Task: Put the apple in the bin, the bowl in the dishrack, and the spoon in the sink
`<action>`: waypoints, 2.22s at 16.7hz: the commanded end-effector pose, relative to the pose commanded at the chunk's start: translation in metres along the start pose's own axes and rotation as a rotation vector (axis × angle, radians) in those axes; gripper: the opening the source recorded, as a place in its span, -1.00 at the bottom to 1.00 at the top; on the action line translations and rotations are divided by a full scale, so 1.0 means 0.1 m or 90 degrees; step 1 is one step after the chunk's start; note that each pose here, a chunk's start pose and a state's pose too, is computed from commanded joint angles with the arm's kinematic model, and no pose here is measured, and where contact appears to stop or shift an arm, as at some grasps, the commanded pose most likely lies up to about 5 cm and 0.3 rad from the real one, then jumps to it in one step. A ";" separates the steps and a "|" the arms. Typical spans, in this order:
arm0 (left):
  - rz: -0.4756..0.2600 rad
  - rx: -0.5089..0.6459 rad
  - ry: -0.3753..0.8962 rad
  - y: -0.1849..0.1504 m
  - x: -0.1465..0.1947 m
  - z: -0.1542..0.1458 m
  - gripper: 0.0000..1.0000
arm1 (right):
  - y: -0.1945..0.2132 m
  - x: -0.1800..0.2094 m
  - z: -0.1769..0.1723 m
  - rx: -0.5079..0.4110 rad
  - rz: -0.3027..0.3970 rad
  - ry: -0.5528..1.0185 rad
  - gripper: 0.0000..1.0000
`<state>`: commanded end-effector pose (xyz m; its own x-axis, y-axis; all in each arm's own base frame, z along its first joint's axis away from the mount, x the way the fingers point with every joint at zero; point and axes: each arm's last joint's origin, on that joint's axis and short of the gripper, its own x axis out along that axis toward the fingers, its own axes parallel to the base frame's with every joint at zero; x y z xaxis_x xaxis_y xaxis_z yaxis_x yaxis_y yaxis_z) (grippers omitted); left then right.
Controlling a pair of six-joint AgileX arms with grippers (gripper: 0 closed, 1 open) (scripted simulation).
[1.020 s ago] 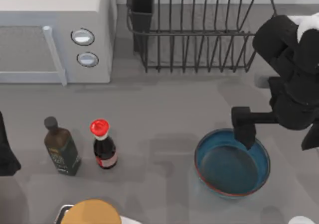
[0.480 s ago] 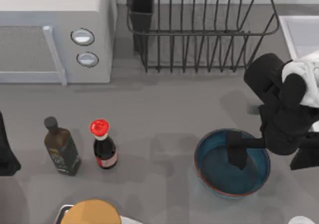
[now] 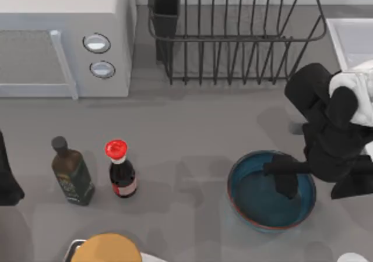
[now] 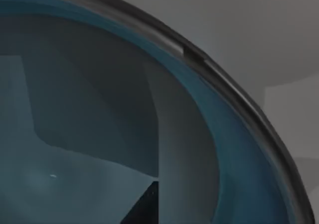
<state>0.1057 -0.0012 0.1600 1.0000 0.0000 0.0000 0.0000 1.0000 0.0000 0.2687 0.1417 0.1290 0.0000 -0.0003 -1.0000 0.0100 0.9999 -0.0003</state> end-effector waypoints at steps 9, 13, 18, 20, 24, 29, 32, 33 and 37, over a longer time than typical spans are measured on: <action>0.000 0.000 0.000 0.00 0.00 0.00 1.00 | 0.00 0.00 0.00 0.000 0.000 0.000 -1.00; 0.000 0.000 0.000 0.00 0.00 0.00 1.00 | 0.00 0.00 0.00 0.000 0.000 0.000 -1.00; 0.000 0.000 0.000 0.00 0.00 0.00 1.00 | 0.01 -0.05 0.01 0.000 0.001 -0.002 -1.00; 0.000 0.000 0.000 0.00 0.00 0.00 1.00 | 0.03 -0.20 0.04 0.000 0.002 -0.005 -1.00; 0.000 0.000 0.000 0.00 0.00 0.00 1.00 | 0.02 -0.66 0.04 0.001 -0.006 0.009 -1.00; 0.000 0.000 0.000 0.00 0.00 0.00 1.00 | 0.00 -1.01 0.00 0.000 0.000 -0.001 -1.00; 0.000 0.000 0.000 0.00 0.00 0.00 1.00 | 0.01 -0.99 0.00 0.000 -0.001 0.001 -1.00; 0.000 0.000 0.000 0.00 0.00 0.00 1.00 | 0.01 -0.99 0.00 -0.001 -0.001 -0.001 -1.00; 0.000 0.000 0.000 0.00 0.00 0.00 1.00 | 0.19 -1.10 0.02 -0.062 -0.018 -0.110 -1.00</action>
<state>0.1057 -0.0012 0.1600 1.0000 0.0000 0.0000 0.0000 1.0000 0.0000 0.2712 0.1611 0.2388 0.1725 -0.0213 -0.9848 -0.0839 0.9958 -0.0362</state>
